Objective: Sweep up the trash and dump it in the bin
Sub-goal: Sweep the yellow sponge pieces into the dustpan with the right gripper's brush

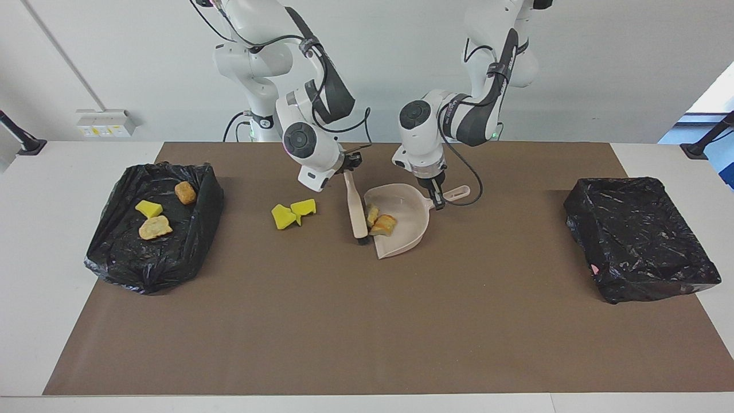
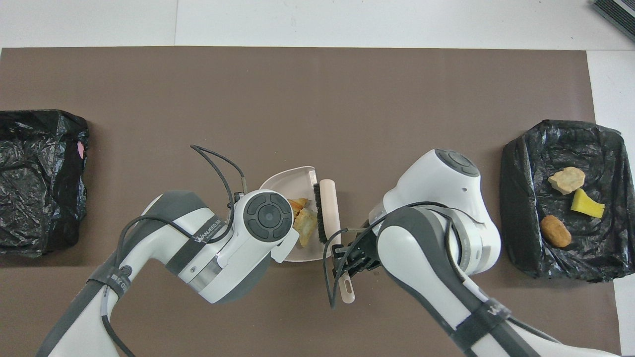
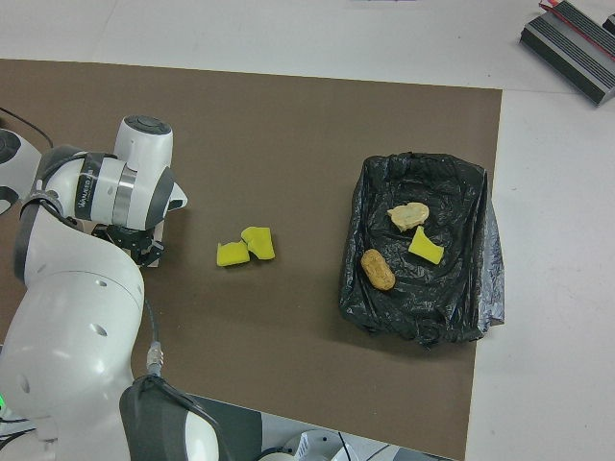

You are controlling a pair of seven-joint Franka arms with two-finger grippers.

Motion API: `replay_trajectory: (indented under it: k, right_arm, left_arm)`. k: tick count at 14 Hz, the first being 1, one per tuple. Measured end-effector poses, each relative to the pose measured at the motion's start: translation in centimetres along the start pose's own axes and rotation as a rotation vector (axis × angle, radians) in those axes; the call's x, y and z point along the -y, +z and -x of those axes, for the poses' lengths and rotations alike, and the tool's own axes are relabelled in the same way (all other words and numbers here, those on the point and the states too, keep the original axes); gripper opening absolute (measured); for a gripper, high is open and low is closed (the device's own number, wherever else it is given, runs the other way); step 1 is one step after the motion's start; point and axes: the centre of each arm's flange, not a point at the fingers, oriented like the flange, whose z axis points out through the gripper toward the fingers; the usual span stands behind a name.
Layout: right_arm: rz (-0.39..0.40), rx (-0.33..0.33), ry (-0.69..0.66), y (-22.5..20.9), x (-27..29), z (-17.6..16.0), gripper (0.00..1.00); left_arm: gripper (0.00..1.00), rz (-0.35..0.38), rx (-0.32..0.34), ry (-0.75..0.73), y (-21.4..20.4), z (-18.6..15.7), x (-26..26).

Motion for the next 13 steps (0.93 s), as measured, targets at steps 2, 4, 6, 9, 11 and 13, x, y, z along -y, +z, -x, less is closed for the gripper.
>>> replay_trajectory:
  k: [2,4,6,9,11,13]
  right_arm:
    - [0.003,-0.034,0.010,-4.3,-1.2,1.2,0.26]
    - [0.124,-0.090,0.010,-8.0,-2.6,3.5,0.26]
    - [0.302,-0.139,0.036,-11.0,-4.8,5.9,0.26]
    - [0.533,-0.148,0.097,-12.6,-9.8,7.6,0.26]
    - [0.608,-0.128,0.128,-11.1,-12.7,8.0,0.26]
    - [0.635,-0.107,0.137,-8.2,-15.0,7.7,0.26]
  left_arm:
    - [0.31,-0.001,-0.001,-0.001,0.0,0.0,0.0]
    - [0.31,-0.001,-0.002,-0.001,0.1,0.0,0.0]
    - [0.31,-0.002,-0.004,-0.001,0.2,0.0,0.0]
    - [0.31,-0.003,-0.005,-0.001,0.2,0.1,0.0]
    - [0.31,-0.003,-0.005,-0.001,0.2,0.1,0.0]
    - [0.31,-0.003,-0.005,-0.001,0.2,0.1,0.0]
